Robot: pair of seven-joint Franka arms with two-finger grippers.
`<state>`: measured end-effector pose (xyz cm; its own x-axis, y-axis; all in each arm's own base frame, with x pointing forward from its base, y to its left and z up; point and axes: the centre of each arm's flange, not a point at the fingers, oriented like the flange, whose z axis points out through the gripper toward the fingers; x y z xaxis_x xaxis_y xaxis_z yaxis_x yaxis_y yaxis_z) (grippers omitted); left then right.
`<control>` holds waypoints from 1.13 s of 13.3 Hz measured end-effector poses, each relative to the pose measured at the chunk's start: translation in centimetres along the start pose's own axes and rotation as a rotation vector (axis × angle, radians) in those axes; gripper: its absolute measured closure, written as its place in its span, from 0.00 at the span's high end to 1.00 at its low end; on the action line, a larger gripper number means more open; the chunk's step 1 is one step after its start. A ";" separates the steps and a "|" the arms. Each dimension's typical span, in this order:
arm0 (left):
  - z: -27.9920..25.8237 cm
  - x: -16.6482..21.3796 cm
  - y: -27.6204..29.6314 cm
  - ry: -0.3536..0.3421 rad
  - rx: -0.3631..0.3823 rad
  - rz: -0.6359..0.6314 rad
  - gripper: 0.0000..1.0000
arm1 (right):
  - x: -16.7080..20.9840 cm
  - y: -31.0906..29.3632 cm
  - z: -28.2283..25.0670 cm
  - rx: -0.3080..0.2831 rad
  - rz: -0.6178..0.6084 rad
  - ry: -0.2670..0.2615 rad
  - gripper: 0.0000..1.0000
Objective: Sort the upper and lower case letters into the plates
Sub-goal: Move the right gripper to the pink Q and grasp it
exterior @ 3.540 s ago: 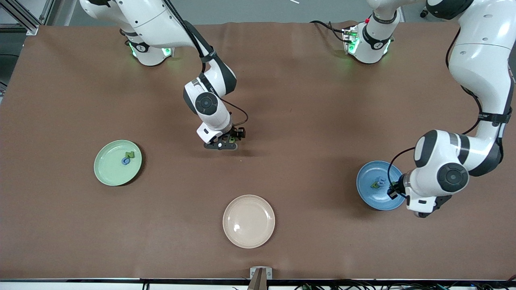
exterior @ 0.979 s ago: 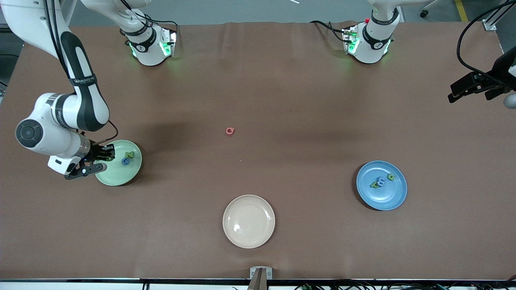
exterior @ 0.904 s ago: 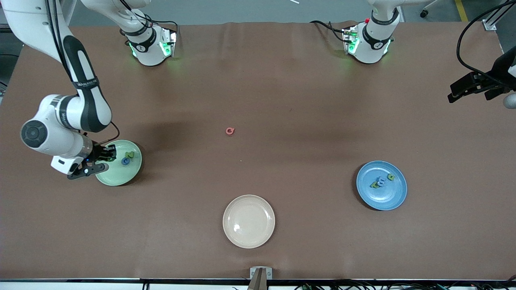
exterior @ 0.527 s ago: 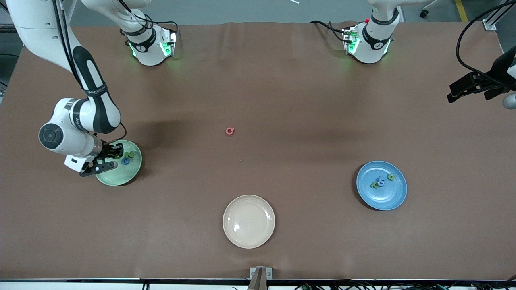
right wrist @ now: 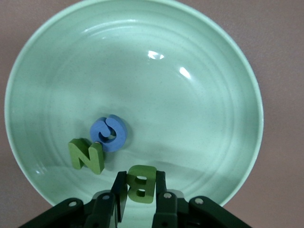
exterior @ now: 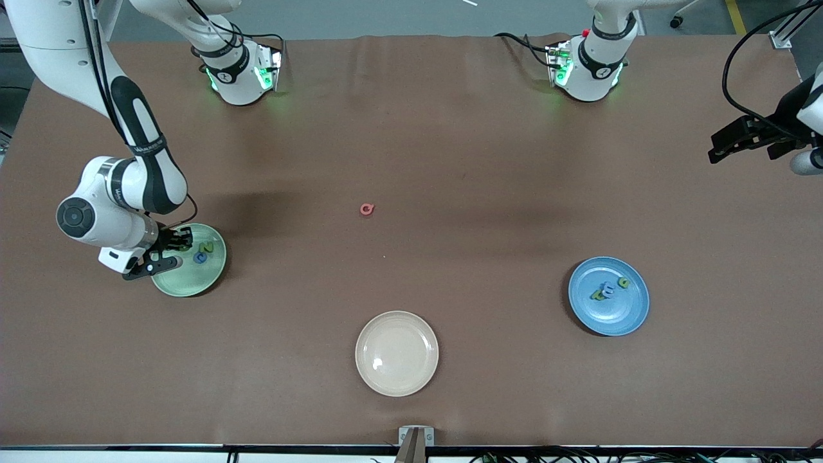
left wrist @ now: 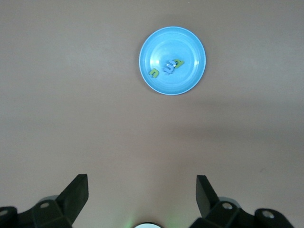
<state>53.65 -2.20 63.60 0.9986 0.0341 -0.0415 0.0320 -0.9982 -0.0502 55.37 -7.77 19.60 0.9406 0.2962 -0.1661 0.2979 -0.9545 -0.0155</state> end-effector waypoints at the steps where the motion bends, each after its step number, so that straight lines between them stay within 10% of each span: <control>1: -0.4 -0.2 0.6 0.009 0.021 0.014 1.00 | -0.1 -0.1 0.2 -0.002 -0.001 0.005 0.28; 5: -1.6 -1.2 0.0 0.032 0.024 0.001 1.00 | -0.3 -0.4 1.2 -0.004 -0.005 0.005 0.32; 11: -1.4 -1.2 -0.1 0.024 -0.024 -0.006 1.00 | 0.4 -1.6 -1.9 0.025 0.012 0.008 0.93; 15: -1.2 -1.1 0.3 0.020 -0.024 0.000 1.00 | 1.3 -10.7 -9.5 0.070 0.170 -0.023 1.00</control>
<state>52.62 -2.56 64.78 0.9992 0.0334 -0.0216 0.0329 -0.9991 -0.0263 54.97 3.21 28.87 0.9721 0.1306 -0.1949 0.1223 -0.9910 -0.0540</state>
